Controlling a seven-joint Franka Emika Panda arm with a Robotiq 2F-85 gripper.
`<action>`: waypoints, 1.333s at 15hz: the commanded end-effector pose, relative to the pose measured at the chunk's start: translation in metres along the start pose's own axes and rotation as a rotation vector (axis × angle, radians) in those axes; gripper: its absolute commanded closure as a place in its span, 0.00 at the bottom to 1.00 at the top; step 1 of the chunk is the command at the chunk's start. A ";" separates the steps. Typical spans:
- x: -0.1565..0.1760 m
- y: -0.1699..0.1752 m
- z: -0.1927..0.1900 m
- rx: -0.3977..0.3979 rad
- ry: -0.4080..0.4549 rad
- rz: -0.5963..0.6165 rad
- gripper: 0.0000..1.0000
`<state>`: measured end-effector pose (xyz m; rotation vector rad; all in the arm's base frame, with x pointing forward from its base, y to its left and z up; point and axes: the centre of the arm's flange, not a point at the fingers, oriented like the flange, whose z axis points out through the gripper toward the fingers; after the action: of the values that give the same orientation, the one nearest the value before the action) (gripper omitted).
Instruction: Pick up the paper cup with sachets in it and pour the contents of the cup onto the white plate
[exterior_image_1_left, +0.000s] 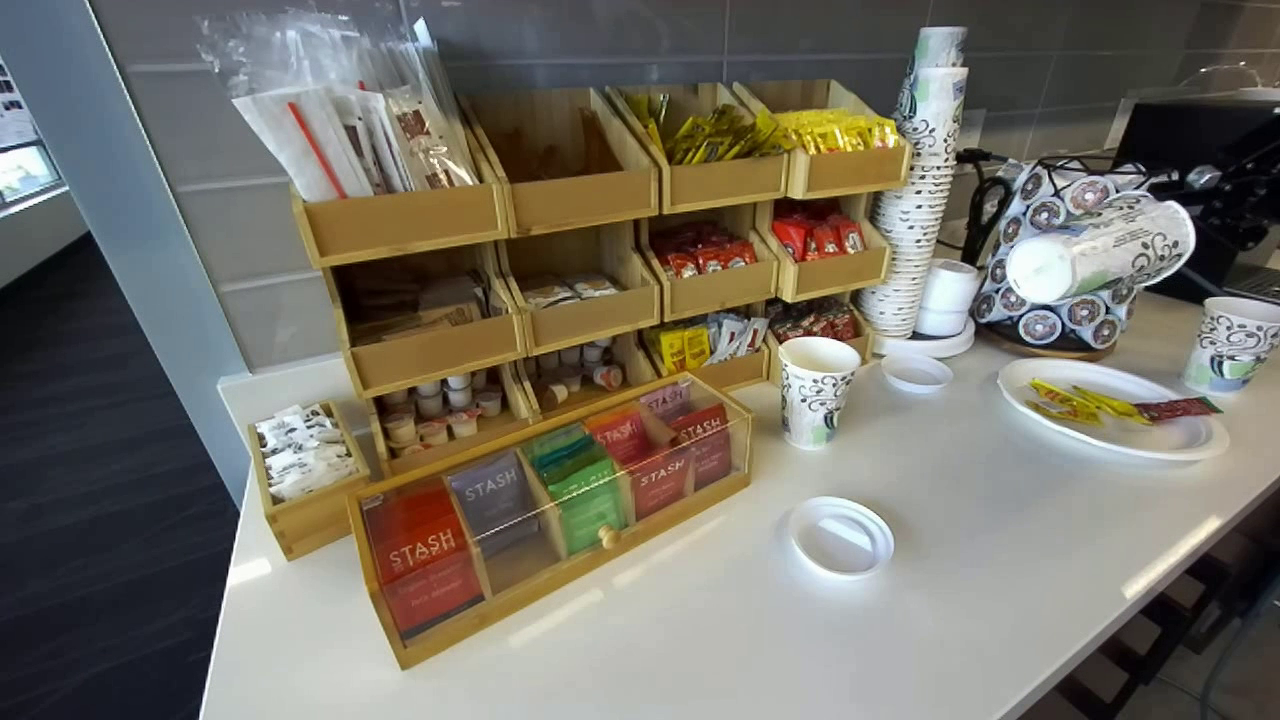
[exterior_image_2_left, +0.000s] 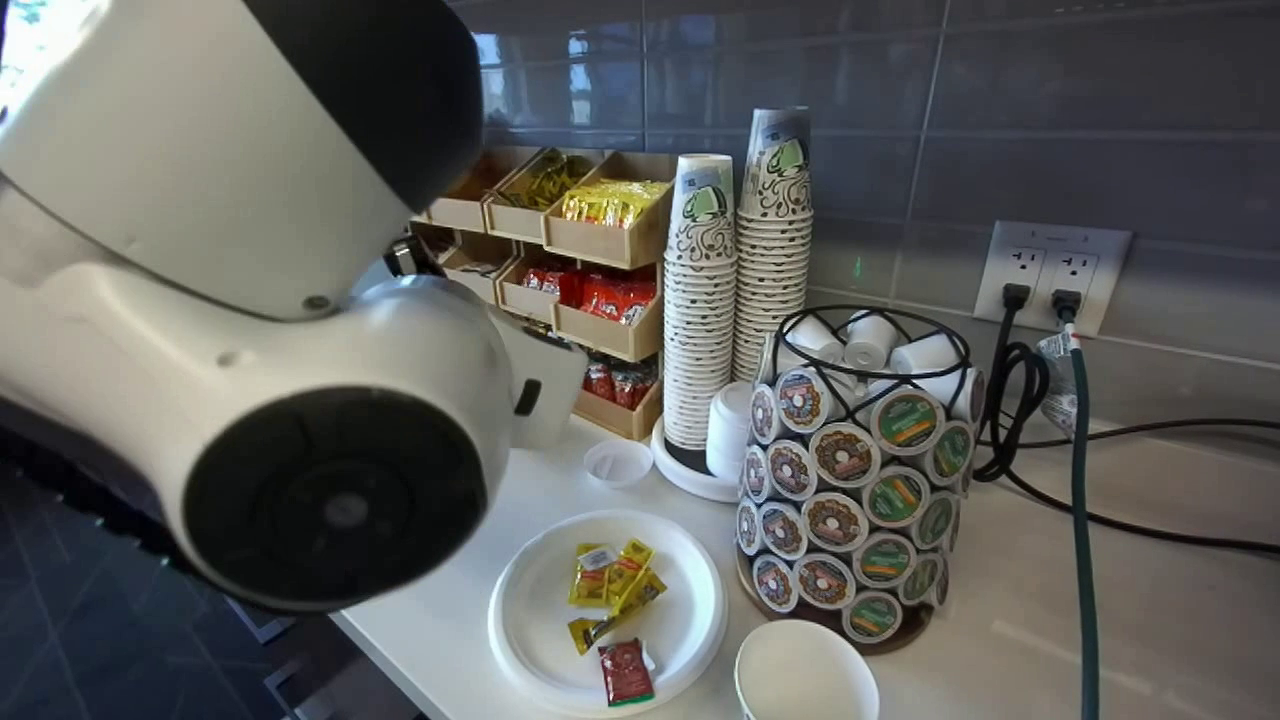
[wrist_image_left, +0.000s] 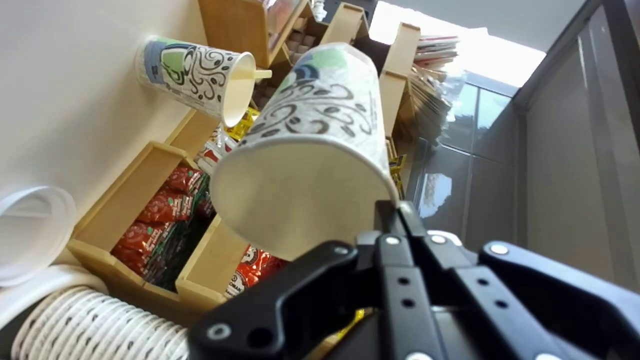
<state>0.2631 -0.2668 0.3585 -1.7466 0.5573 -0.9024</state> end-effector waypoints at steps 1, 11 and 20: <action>0.000 -0.029 0.026 -0.135 0.015 -0.149 0.99; -0.042 -0.031 0.092 -0.679 0.017 -0.440 0.99; -0.095 -0.004 0.150 -1.091 -0.181 -0.602 0.99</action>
<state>0.3433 -0.1307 0.3339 -2.9568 0.4608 -1.0438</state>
